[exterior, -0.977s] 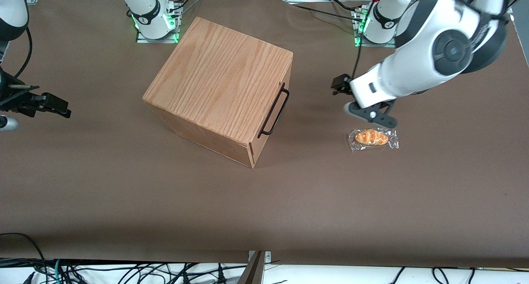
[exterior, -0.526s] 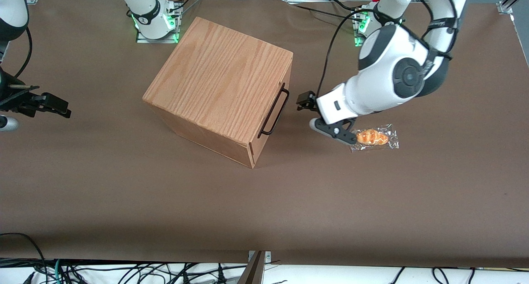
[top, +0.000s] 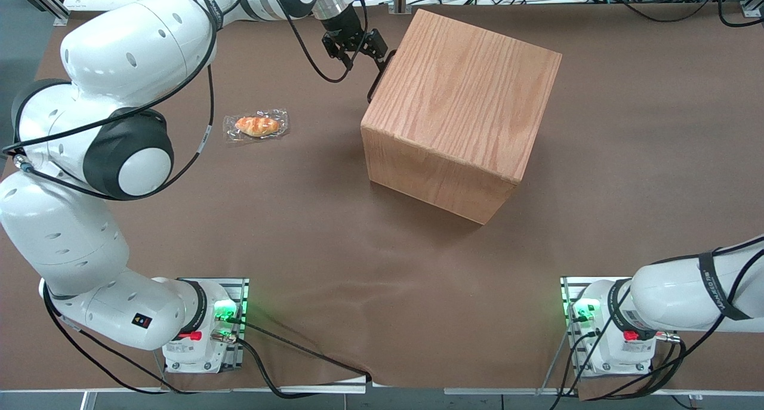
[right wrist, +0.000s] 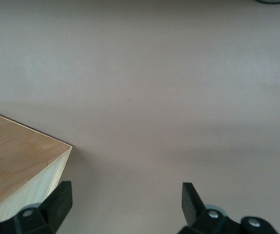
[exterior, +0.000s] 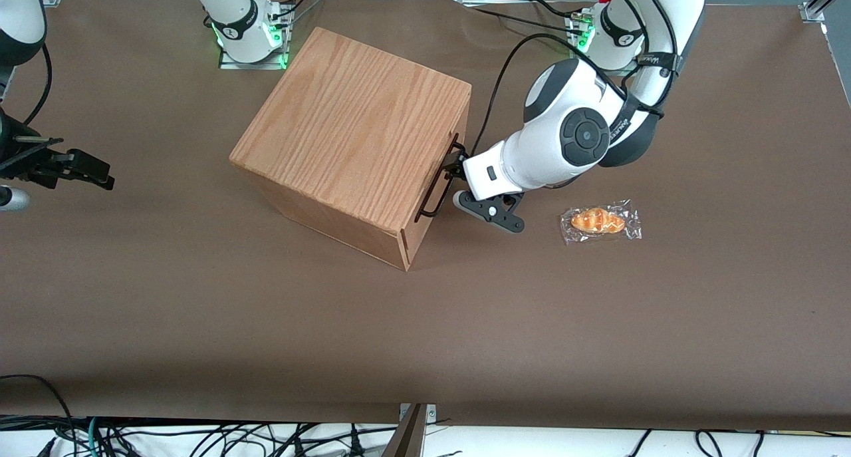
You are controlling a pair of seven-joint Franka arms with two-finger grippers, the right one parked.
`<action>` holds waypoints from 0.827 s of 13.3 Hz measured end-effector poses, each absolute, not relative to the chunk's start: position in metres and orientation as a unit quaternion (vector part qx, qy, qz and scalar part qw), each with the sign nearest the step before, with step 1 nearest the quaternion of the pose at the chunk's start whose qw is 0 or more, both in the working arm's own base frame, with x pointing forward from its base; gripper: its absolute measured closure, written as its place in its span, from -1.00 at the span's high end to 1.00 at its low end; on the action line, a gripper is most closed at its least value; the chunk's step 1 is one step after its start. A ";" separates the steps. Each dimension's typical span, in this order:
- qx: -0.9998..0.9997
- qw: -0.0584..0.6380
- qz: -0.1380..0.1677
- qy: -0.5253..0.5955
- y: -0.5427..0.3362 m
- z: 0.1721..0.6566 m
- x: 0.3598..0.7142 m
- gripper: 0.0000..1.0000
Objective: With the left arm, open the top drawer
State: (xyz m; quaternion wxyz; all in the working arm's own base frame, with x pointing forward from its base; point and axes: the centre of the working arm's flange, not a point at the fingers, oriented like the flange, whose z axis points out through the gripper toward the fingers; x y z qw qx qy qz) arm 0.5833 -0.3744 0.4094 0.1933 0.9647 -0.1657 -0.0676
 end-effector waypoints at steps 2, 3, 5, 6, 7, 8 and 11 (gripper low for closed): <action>0.964 0.193 -0.070 -0.166 -0.376 0.405 0.583 1.00; 0.964 0.193 -0.069 -0.168 -0.379 0.403 0.582 1.00; 0.964 0.192 -0.072 -0.171 -0.386 0.393 0.580 1.00; 0.964 0.187 -0.073 -0.174 -0.388 0.389 0.579 1.00; 0.965 0.175 -0.070 -0.181 -0.388 0.385 0.580 1.00; 0.966 0.164 -0.067 -0.186 -0.387 0.383 0.581 1.00; 0.967 0.150 -0.067 -0.197 -0.391 0.377 0.578 1.00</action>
